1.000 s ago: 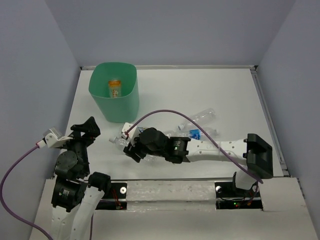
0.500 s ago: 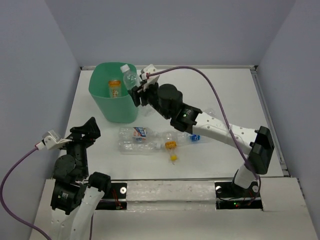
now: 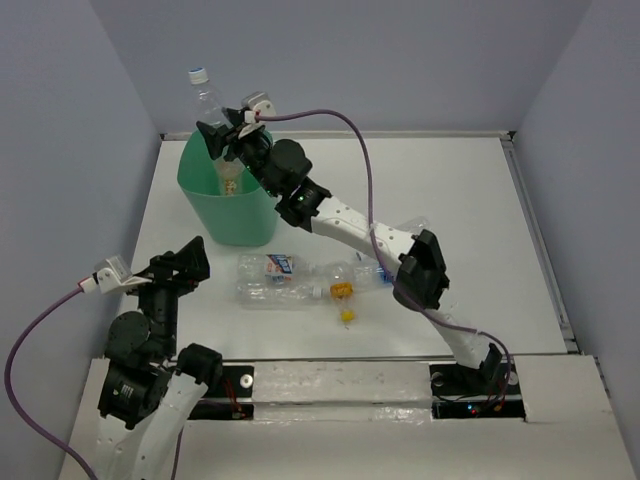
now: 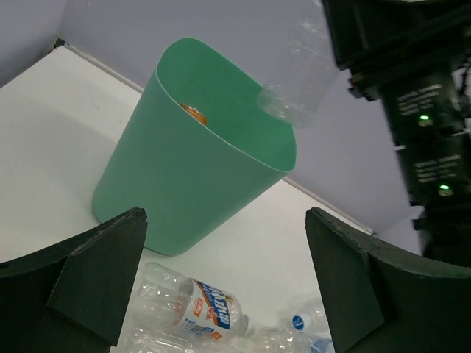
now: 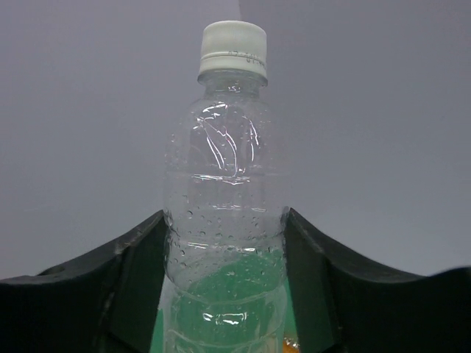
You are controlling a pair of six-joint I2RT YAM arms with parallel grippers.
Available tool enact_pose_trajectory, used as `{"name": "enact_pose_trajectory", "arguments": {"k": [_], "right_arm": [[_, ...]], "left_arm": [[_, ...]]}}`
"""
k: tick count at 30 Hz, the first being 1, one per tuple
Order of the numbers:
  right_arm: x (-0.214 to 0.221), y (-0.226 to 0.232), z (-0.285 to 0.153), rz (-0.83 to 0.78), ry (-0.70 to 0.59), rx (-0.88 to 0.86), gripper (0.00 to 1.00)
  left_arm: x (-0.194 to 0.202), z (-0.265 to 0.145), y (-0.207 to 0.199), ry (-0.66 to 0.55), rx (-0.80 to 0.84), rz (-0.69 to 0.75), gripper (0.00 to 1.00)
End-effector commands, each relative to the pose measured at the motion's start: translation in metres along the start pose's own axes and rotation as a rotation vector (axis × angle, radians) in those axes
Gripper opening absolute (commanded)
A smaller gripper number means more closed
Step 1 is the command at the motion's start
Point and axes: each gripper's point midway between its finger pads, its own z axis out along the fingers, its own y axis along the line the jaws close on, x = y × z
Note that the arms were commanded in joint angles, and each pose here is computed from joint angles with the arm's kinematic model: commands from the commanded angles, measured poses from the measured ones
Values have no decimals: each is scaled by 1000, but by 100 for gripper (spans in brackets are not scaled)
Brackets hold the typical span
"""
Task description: Put the plastic bottles in the bin
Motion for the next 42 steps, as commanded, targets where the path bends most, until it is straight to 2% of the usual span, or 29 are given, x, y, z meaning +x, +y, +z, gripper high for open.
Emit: {"name": "enact_pose_trajectory", "arguments": {"k": [1,3,5,7,8,9,11,12,13,14,15,16,18,19,20,21,22,24,25,26,27,28,36,42], "right_arm": [[-13,-6,22,32,-95,-4,72],[1,-8,22,13,-74,4,89],[-10,-10,20,3,-71,9,95],[-15,-12,16,-5,-59,15,96],[-41,-13,13,-1,-84,17,96],[-48,-20,12,-5,-87,29,96],[-41,-28,2,-1,-44,64,95],[-72,-33,-5,11,-73,84,93],[-77,-37,-13,11,-63,104,91],[-41,-50,-29,-13,27,156,88],[-37,-65,-42,-26,59,204,87],[-64,-82,-61,-13,48,293,85],[-44,-108,-96,-14,134,401,81],[3,-138,-139,-68,277,513,80],[-15,-151,-160,-7,268,568,78],[26,-181,-205,5,395,665,78],[31,-196,-226,36,434,706,78],[31,-219,-275,104,523,774,82],[50,-234,-308,123,583,826,85],[49,-255,-327,180,575,891,95],[43,-260,-343,202,576,911,98],[56,-265,-365,221,611,944,100],[97,-309,-433,265,713,1200,96],[123,-324,-437,329,748,1248,93]], "left_arm": [[-6,0,-9,-27,47,4,99],[-5,0,-9,-22,49,6,99],[-6,0,-9,-24,50,5,99],[-7,-1,-10,-26,53,9,99],[-7,-1,-10,-25,54,10,99],[-6,-1,-10,-25,52,9,99],[-7,0,-10,-26,51,11,99],[-7,0,-9,-26,48,13,99],[-7,0,-9,-26,48,12,99],[-6,0,-9,-24,47,14,99],[-6,0,-8,-26,44,14,99],[-7,0,-8,-29,45,12,99],[-8,-1,-8,-33,47,10,99],[-9,-1,-8,-36,47,9,99],[-9,-1,-9,-36,53,8,99],[-8,-1,-9,-35,52,7,99],[-8,-1,-9,-32,54,8,99],[-7,0,-10,-31,57,10,99],[-6,0,-10,-27,54,11,99],[-6,0,-10,-27,58,12,99],[-6,1,-10,-27,53,13,99],[-6,1,-10,-26,54,13,99],[-4,2,-8,-21,45,18,99],[-4,1,-9,-24,52,17,99]]}}
